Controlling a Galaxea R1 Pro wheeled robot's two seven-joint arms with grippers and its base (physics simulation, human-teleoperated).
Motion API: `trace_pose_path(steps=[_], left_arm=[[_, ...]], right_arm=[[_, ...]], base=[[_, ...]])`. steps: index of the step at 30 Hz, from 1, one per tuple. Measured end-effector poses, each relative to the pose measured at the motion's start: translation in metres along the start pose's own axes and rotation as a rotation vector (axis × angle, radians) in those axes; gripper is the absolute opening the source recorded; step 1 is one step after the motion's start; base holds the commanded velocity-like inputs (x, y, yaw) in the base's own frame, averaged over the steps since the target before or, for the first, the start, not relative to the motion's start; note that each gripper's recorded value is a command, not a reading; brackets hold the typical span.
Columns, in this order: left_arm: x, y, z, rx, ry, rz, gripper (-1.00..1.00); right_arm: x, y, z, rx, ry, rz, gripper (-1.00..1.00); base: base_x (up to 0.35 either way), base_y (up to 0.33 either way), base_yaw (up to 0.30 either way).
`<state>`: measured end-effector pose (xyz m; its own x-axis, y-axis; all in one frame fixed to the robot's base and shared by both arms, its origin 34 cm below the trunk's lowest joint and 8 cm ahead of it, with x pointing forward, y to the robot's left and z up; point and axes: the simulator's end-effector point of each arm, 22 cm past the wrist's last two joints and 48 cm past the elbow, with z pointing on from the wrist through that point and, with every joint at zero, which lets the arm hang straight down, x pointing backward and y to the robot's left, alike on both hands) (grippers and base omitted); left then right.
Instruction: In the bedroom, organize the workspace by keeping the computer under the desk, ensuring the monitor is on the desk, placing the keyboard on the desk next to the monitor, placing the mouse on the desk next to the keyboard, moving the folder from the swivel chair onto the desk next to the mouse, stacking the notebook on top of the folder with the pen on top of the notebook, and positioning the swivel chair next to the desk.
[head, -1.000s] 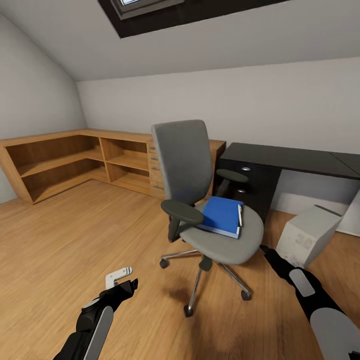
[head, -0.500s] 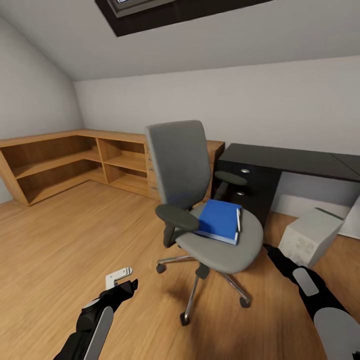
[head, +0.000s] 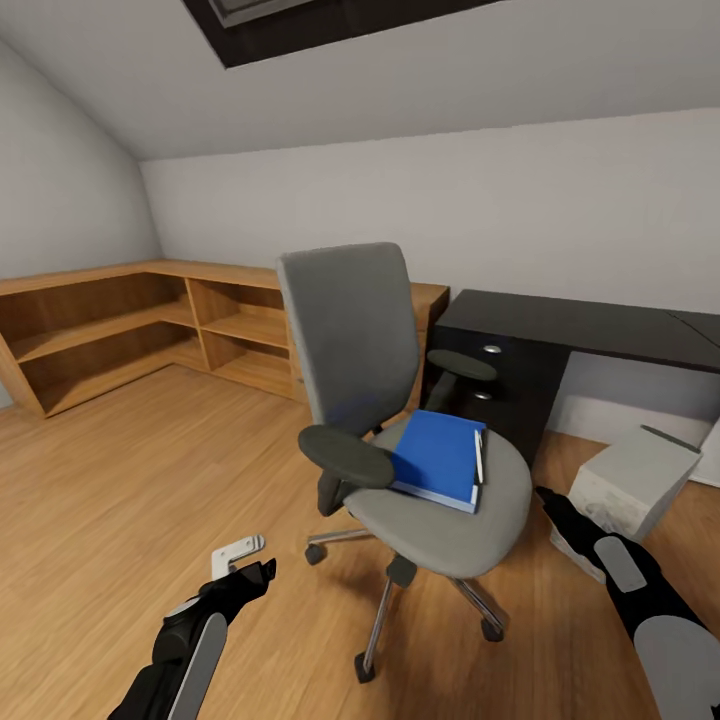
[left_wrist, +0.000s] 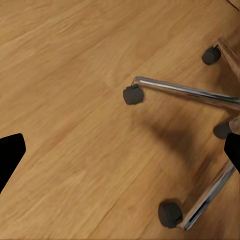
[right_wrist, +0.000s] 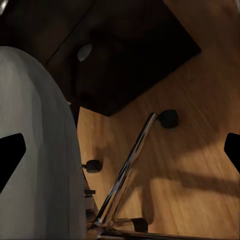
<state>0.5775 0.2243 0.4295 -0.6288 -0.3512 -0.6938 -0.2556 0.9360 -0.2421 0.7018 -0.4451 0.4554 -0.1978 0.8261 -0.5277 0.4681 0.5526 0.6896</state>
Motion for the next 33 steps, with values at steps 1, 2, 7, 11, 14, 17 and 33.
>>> trace_pose_path(steps=[1, 2, 7, 11, 14, 17, 33], left_arm=[[0.000, 0.000, 0.000, -0.001, -0.001, 0.000, 1.00], [0.000, 0.000, 0.000, -0.001, -0.001, 0.000, 1.00], [0.000, 0.000, 0.000, -0.002, -0.001, 0.001, 1.00], [0.000, 0.000, 0.000, -0.002, -0.001, 0.001, 1.00], [0.000, 0.000, 0.000, -0.002, -0.001, 0.001, 1.00], [0.000, 0.000, 0.000, -0.001, 0.000, 0.001, 1.00], [0.001, -0.001, 0.000, 0.002, 0.001, -0.001, 1.00]], right_arm=[[0.000, 0.000, 0.000, 0.000, 0.000, 0.000, 1.00], [0.000, 0.000, 0.000, 0.001, 0.000, 0.001, 1.00], [0.000, 0.001, 0.000, -0.001, -0.001, 0.004, 1.00], [-0.001, 0.001, 0.000, -0.001, -0.003, 0.006, 1.00], [-0.002, 0.002, 0.000, -0.004, -0.005, 0.004, 1.00], [-0.002, 0.004, 0.000, -0.009, -0.006, 0.002, 1.00], [-0.009, 0.010, -0.001, -0.021, -0.022, -0.005, 1.00]], base=[[0.015, 0.000, 0.025], [0.008, 0.000, 0.113], [0.002, 0.000, 0.219], [0.000, 0.000, 0.264], [0.000, 0.000, 0.268], [0.000, 0.000, 0.268], [0.000, 0.000, 0.268]])
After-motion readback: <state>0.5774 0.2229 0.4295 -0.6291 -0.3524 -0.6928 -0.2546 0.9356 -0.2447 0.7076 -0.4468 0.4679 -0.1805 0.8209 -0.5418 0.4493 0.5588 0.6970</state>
